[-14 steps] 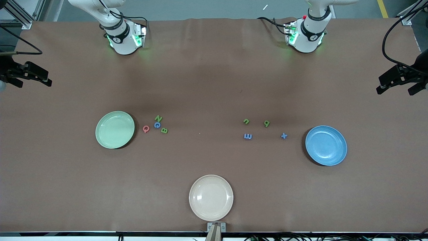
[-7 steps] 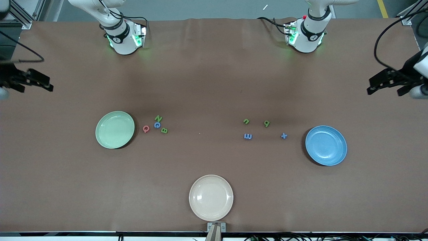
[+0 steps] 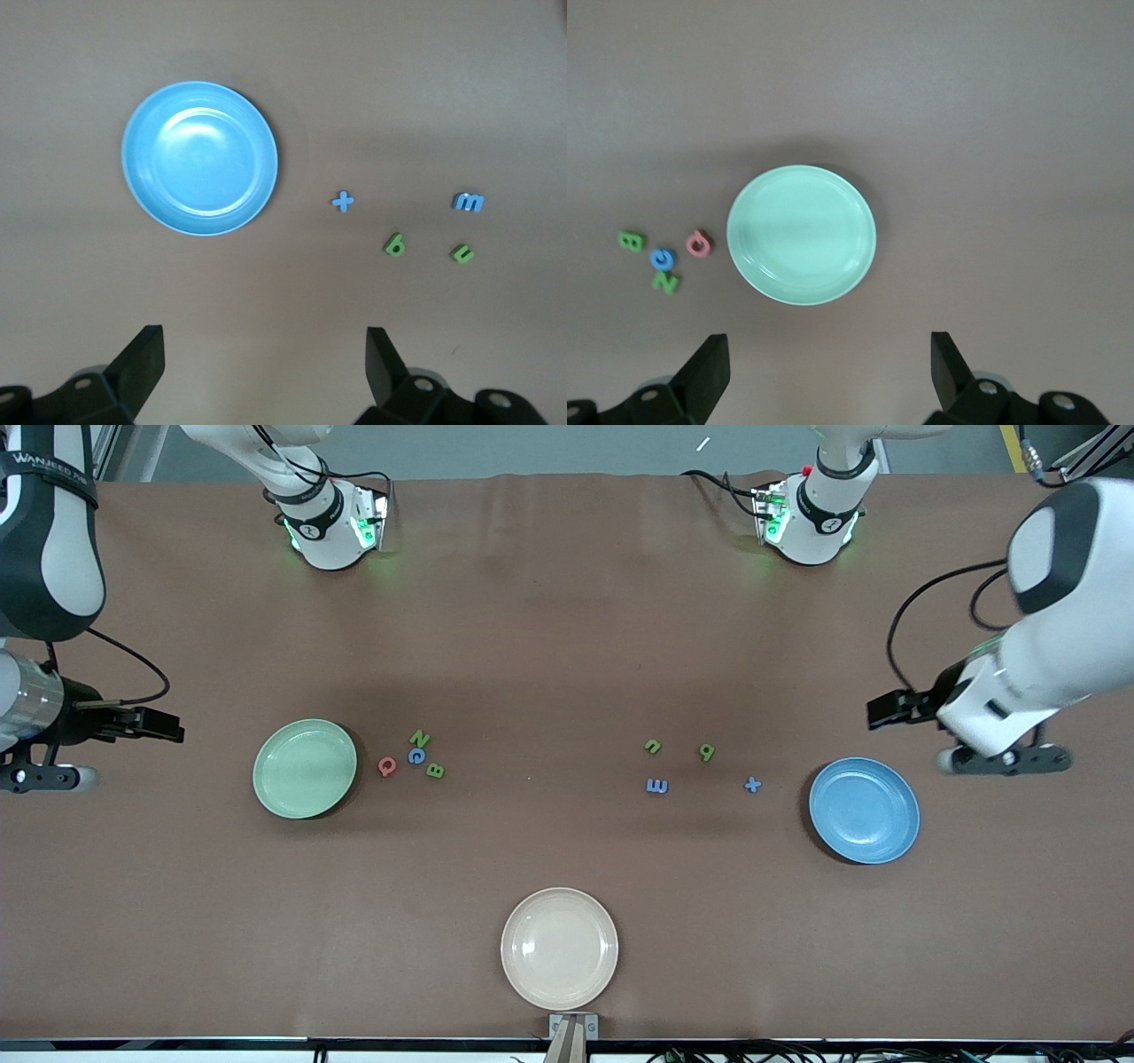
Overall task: Sort upper and lower case letters into plates
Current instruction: 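Reach the right gripper to the pink Q while the left gripper reaches the x, then grasp the pink Q with the right gripper while the left gripper grasps the x, then drop the Q in the green plate while the left gripper drops the x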
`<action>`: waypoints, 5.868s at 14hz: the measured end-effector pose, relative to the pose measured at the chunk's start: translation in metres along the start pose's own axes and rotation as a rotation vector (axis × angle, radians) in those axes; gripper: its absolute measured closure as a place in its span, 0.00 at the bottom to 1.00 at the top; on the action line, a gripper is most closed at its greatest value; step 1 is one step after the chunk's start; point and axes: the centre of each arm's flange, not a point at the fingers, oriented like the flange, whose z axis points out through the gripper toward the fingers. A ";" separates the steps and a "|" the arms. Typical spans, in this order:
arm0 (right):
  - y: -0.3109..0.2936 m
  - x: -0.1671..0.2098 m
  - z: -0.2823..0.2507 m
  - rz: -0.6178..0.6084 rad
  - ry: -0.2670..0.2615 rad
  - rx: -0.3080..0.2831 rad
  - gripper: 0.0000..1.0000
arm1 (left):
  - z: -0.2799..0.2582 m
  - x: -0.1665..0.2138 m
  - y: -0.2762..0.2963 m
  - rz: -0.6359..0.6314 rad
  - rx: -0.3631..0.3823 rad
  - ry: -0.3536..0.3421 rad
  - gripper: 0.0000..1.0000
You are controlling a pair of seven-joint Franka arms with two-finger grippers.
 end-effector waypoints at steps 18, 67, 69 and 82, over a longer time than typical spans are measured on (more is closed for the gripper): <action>-0.177 -0.037 0.240 0.760 0.066 0.067 0.02 | 0.232 0.008 0.083 -0.045 -0.008 0.128 0.00; -0.050 -0.018 0.259 0.524 0.060 0.052 0.64 | 0.234 0.004 -0.027 0.019 0.067 0.107 0.66; -0.025 -0.028 0.278 0.480 0.052 0.047 0.64 | 0.237 0.006 -0.048 0.046 0.078 0.099 0.66; -0.008 -0.039 0.308 0.435 -0.045 0.026 0.37 | 0.277 0.033 -0.121 0.142 0.190 0.073 0.66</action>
